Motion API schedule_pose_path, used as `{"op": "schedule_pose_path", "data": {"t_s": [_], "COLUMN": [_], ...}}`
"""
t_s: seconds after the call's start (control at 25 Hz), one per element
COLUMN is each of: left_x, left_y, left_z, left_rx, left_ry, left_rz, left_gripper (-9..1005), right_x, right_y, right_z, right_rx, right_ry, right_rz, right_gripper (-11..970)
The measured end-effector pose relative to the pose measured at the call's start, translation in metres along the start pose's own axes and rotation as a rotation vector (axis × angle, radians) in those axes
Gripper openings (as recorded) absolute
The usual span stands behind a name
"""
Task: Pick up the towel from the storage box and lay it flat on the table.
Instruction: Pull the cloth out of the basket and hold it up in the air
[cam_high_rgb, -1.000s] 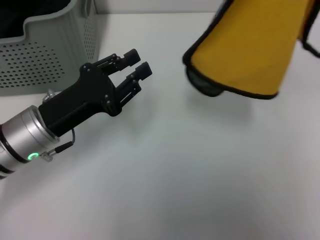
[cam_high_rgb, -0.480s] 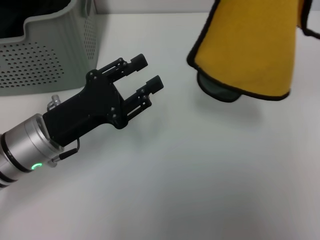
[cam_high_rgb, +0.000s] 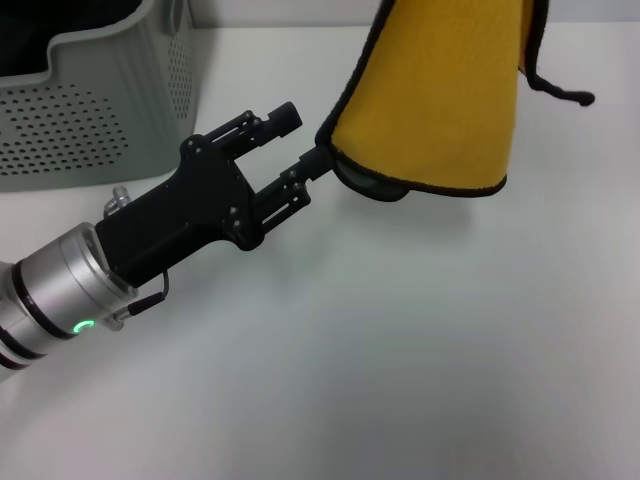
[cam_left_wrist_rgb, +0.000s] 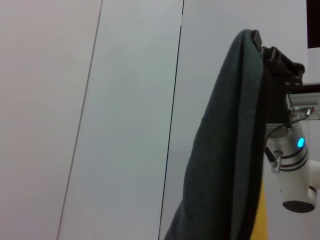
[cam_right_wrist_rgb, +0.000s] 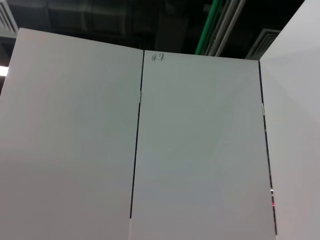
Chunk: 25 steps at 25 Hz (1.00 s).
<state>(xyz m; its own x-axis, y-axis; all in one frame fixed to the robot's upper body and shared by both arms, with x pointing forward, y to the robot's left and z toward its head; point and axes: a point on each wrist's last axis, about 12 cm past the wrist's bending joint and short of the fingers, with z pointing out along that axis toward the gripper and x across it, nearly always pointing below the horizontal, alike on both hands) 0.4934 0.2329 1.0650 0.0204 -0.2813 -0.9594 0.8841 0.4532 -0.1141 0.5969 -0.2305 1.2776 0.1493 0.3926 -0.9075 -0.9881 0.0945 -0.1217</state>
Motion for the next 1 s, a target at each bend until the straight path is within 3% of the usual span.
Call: {"op": "schedule_pose_path", "data": {"t_s": [1.0], "left_x": [-0.001], "left_y": [0.001], "left_z": [0.002], "left_rx": [0.02], "left_ry": [0.01], "left_rz": [-0.042], "left_gripper": [523], "right_x": [0.008], "right_y": [-0.001], "right_z": [0.015], "right_rx": [-0.031], "right_ry": [0.018], "right_rz": [0.024], "right_gripper": [17]}}
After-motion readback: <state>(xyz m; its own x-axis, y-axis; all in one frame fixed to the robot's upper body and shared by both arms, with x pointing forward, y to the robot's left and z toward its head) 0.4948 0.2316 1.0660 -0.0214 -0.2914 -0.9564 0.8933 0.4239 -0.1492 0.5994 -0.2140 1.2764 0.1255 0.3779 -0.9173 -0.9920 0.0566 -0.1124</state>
